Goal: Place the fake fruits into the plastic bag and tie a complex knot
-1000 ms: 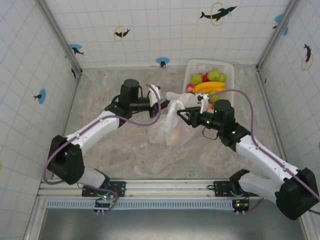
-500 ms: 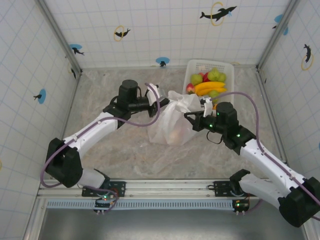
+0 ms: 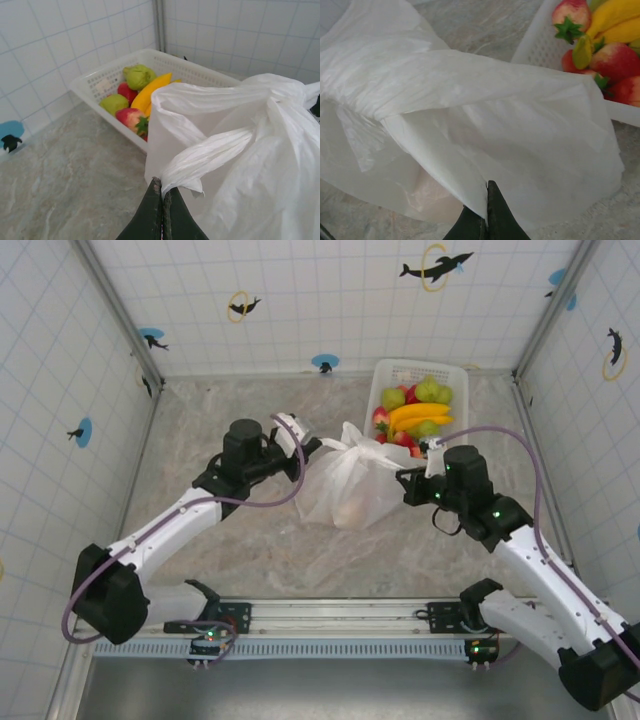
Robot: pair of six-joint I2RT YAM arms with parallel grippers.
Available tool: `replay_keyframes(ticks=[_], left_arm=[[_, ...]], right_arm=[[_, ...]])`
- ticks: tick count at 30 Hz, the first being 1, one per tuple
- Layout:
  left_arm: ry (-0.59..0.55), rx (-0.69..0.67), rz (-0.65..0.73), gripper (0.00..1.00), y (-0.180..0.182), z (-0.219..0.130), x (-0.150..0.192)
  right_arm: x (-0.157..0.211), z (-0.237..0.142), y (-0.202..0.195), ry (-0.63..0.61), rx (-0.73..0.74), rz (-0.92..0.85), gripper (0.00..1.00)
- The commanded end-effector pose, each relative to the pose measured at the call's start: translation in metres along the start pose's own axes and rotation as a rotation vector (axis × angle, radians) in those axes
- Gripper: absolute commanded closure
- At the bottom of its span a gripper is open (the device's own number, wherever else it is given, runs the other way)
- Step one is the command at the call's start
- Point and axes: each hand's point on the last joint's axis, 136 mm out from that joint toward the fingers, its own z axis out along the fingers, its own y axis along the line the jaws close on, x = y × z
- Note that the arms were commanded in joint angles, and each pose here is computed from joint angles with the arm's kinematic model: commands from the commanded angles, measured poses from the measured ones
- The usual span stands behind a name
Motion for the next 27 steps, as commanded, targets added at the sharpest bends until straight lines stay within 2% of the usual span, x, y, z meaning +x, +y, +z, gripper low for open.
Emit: replay_keyframes(ticks=[1, 14, 19, 27], left_arm=[[-0.026, -0.197, -0.066, 1.00, 0.034, -0.013, -0.002], [0.034, -0.496, -0.221, 1.00, 0.071, -0.046, 0.052], [0.090, -0.619, -0.301, 1.00, 0.090, -0.063, 0.081], [0.102, -0.662, -0.390, 1.00, 0.095, -0.073, 0.106]], right_arm=[[0.001, -0.011, -0.036, 0.022, 0.197, 0.032, 1.00], [0.018, -0.003, -0.103, 0.033, 0.450, 0.081, 1.00], [0.035, 0.002, -0.128, 0.072, 0.527, 0.100, 1.00], [0.049, 0.004, -0.145, 0.084, 0.574, 0.108, 1.00]])
